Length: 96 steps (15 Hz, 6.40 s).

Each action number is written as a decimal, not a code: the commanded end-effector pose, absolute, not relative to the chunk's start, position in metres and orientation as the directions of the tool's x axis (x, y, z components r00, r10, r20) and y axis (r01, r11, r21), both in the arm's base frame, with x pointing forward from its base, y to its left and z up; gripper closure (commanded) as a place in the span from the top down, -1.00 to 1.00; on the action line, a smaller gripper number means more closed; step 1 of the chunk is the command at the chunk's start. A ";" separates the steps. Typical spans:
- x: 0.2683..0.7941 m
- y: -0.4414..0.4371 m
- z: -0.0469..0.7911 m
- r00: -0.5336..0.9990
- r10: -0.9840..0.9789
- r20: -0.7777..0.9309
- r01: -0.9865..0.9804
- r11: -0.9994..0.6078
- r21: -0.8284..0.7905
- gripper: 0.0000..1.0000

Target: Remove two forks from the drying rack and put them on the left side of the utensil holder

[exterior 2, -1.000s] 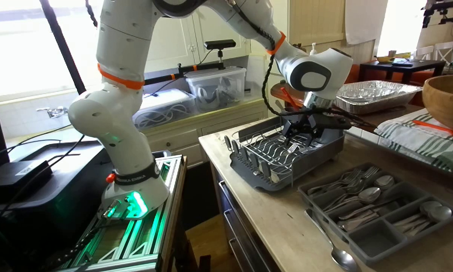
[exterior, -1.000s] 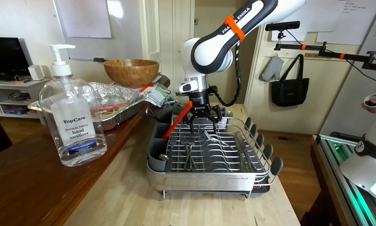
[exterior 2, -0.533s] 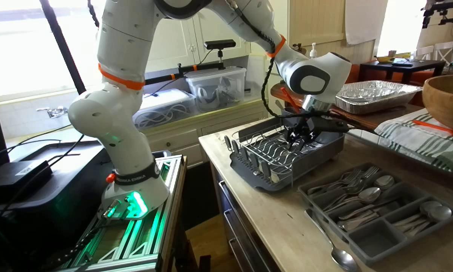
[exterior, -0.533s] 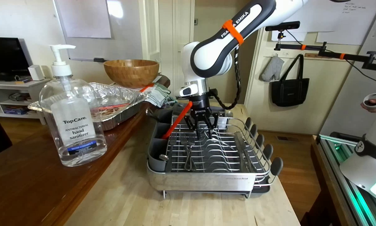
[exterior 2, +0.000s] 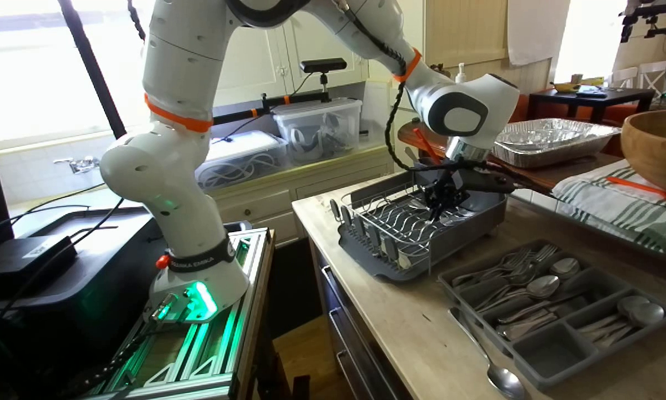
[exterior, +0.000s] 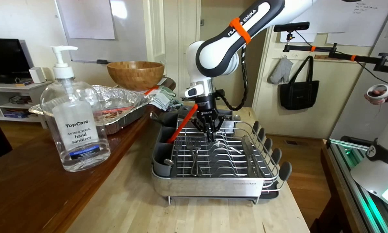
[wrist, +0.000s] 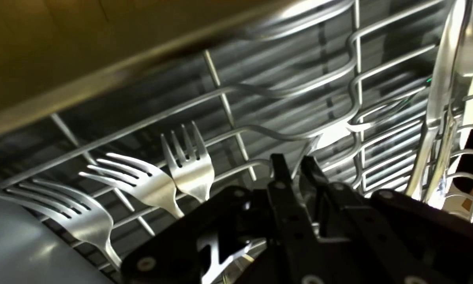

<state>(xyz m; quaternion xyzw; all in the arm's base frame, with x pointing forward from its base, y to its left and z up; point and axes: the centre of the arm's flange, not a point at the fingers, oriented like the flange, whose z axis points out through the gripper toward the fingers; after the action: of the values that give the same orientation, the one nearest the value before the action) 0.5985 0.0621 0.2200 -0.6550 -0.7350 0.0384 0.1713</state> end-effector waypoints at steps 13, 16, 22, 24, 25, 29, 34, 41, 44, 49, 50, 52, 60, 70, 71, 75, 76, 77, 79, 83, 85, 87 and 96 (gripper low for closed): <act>0.640 0.068 0.399 -0.143 0.990 0.008 0.990 0.143 0.020 -0.98; 0.642 0.059 0.414 -0.136 0.991 -0.007 0.990 0.137 0.044 -0.98; 0.637 0.028 0.468 -0.118 0.993 0.002 0.992 0.118 0.044 -0.98; 0.635 0.006 0.483 -0.097 0.995 -0.011 0.995 0.097 0.012 -0.98; 0.635 -0.006 0.485 -0.083 0.996 -0.017 0.997 0.083 -0.012 -0.98; 0.629 -0.054 0.466 -0.038 0.999 -0.003 0.990 0.038 -0.133 -0.98; 0.633 -0.093 0.416 -0.015 1.000 0.020 0.974 0.019 -0.227 -0.98; 0.631 -0.099 0.377 0.012 1.000 0.021 0.966 -0.006 -0.258 -0.98; 0.647 -0.097 0.377 -0.041 0.999 0.011 0.962 0.042 -0.270 -0.98; 0.684 -0.095 0.355 -0.067 0.998 -0.010 0.946 0.061 -0.317 -0.98; 0.690 -0.094 0.350 -0.068 0.998 -0.008 0.944 0.062 -0.323 -0.98; 0.704 -0.093 0.335 -0.071 0.997 -0.017 0.938 0.061 -0.341 -0.98; 0.741 -0.074 0.298 -0.105 0.994 -0.036 0.933 0.086 -0.349 -0.98; 0.753 -0.050 0.254 -0.160 0.983 -0.084 0.895 0.109 -0.434 -0.98; 0.753 -0.051 0.251 -0.160 0.983 -0.095 0.895 0.103 -0.435 -0.98; 0.754 -0.051 0.246 -0.157 0.980 -0.124 0.891 0.087 -0.445 -0.98; 0.754 -0.051 0.246 -0.152 0.980 -0.126 0.891 0.081 -0.447 -0.44; 0.754 -0.051 0.247 -0.149 0.981 -0.127 0.891 0.078 -0.446 -0.42; 0.755 -0.052 0.250 -0.145 0.980 -0.136 0.898 0.072 -0.435 -0.16; 0.754 -0.047 0.270 -0.135 0.980 -0.145 0.922 0.071 -0.380 0.46; 0.750 -0.039 0.289 -0.135 0.980 -0.149 0.941 0.080 -0.328 0.73; 0.748 -0.029 0.313 -0.132 0.979 -0.153 0.959 0.087 -0.269 0.98; 0.673 -0.027 0.451 0.294 0.926 -0.238 0.956 -0.291 0.047 1.00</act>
<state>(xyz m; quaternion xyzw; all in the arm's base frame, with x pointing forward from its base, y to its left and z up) 0.7465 -0.0282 0.4407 -0.7579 -0.6443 0.0775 -0.0660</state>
